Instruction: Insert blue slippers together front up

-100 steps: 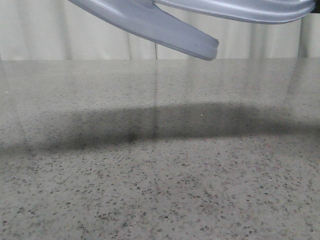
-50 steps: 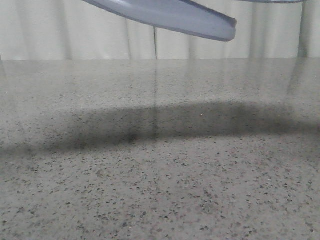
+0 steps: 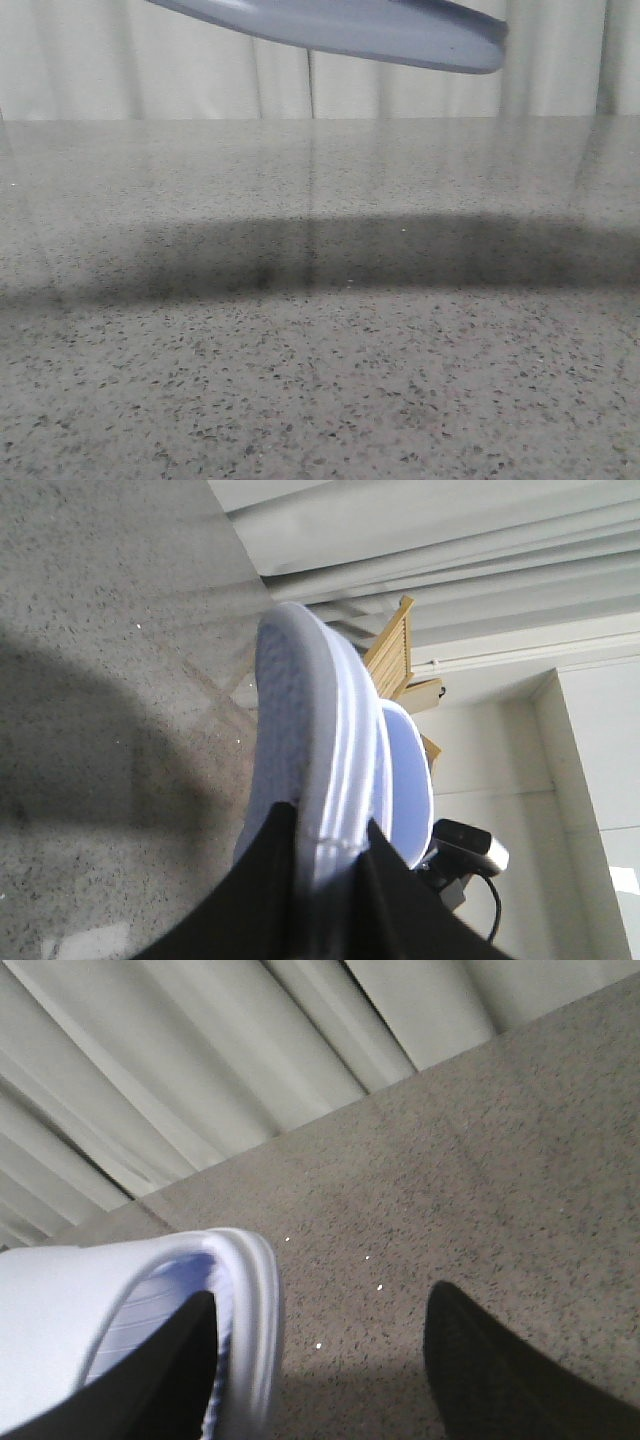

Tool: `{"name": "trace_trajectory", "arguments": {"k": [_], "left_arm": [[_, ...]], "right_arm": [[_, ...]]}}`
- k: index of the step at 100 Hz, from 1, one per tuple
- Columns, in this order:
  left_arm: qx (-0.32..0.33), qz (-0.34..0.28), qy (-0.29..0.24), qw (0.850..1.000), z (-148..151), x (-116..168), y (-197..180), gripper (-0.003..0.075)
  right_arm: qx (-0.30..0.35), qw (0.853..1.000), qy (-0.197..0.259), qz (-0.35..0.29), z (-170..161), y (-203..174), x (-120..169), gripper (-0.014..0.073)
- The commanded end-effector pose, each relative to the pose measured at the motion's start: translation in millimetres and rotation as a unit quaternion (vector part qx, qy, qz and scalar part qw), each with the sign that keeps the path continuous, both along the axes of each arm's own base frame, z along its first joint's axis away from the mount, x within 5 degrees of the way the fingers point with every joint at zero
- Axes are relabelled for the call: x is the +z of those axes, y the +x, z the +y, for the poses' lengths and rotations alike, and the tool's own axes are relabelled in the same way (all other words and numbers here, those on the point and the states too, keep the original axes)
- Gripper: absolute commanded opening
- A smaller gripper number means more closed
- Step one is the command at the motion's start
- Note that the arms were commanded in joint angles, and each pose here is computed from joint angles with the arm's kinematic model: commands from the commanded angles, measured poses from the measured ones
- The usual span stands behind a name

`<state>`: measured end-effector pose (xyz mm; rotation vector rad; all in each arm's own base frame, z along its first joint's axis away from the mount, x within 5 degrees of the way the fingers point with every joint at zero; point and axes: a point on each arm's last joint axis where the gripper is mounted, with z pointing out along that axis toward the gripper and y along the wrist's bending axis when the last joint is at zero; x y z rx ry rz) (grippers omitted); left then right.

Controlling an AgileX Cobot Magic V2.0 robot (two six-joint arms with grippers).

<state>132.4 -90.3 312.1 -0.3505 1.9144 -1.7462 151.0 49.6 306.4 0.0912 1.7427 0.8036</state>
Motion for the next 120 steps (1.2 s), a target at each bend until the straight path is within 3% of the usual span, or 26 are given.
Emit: {"name": "trace_trajectory", "arguments": {"k": [1,22,47,86,120], "left_arm": [[0.010,-0.002,-0.057,0.998,0.4,15.6,1.7,0.0016],[0.011,0.021,-0.036,0.999,-1.4,5.8,11.4,0.0016],[0.008,0.059,-0.024,0.998,-5.3,-11.4,30.9,0.0016],[-0.019,0.113,0.003,0.993,-13.0,-44.8,56.7,0.0016],[-0.022,0.116,0.032,0.993,-14.6,-62.1,68.1,0.0016]], "right_arm": [[-0.018,0.999,-0.006,-0.038,-3.6,-5.2,17.0,0.0385],[-0.072,0.993,-0.017,-0.088,-15.3,-26.6,31.1,0.0385],[-0.079,0.987,-0.027,-0.135,-18.4,-46.3,41.0,0.0385],[-0.077,0.987,-0.026,-0.140,-18.2,-48.4,42.0,0.0385],[-0.075,0.987,-0.026,-0.140,-17.9,-48.5,42.0,0.0385]]}}
